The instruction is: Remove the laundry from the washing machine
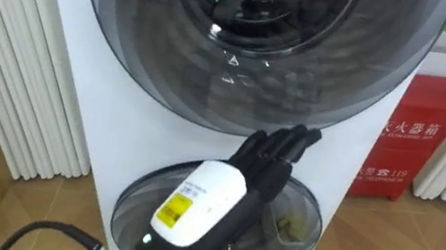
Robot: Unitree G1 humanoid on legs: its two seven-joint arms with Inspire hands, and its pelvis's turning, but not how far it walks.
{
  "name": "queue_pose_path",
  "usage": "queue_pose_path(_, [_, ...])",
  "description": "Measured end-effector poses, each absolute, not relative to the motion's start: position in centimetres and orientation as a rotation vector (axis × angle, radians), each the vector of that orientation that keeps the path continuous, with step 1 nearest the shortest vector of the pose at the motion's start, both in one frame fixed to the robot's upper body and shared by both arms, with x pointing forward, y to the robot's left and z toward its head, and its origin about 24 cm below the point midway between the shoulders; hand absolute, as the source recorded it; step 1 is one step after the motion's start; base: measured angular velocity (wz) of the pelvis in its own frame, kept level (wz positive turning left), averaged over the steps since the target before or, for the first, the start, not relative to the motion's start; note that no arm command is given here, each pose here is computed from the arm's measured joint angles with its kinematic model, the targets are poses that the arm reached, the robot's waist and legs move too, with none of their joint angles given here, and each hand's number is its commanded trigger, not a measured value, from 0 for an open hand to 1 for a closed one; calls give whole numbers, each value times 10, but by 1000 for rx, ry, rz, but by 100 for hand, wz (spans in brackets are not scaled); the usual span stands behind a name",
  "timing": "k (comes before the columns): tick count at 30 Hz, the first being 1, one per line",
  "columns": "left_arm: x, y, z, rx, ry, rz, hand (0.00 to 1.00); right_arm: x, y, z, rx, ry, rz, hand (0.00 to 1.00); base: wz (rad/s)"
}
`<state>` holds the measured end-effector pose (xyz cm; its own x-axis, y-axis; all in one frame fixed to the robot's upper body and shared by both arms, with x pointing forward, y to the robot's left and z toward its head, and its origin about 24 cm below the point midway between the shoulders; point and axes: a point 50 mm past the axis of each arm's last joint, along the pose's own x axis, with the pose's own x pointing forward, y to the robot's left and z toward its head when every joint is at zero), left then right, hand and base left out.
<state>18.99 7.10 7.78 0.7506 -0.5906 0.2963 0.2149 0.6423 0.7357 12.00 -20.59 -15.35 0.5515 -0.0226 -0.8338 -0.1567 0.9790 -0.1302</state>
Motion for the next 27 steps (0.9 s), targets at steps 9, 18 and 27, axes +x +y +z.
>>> queue_pose_path(9, [194, 59, 42, 749, -433, -578, 0, 119, -204, -155, -176, 1001, 79, 0, -8])
queue_pose_path(18, [170, 135, -94, 830, 313, -501, 0, 96, -213, -159, -84, 1073, -7, 0, -12])
queue_pose_path(27, [13, 262, -157, 776, 1237, 56, 0, 45, -229, -167, 111, 1203, -248, 0, -9])
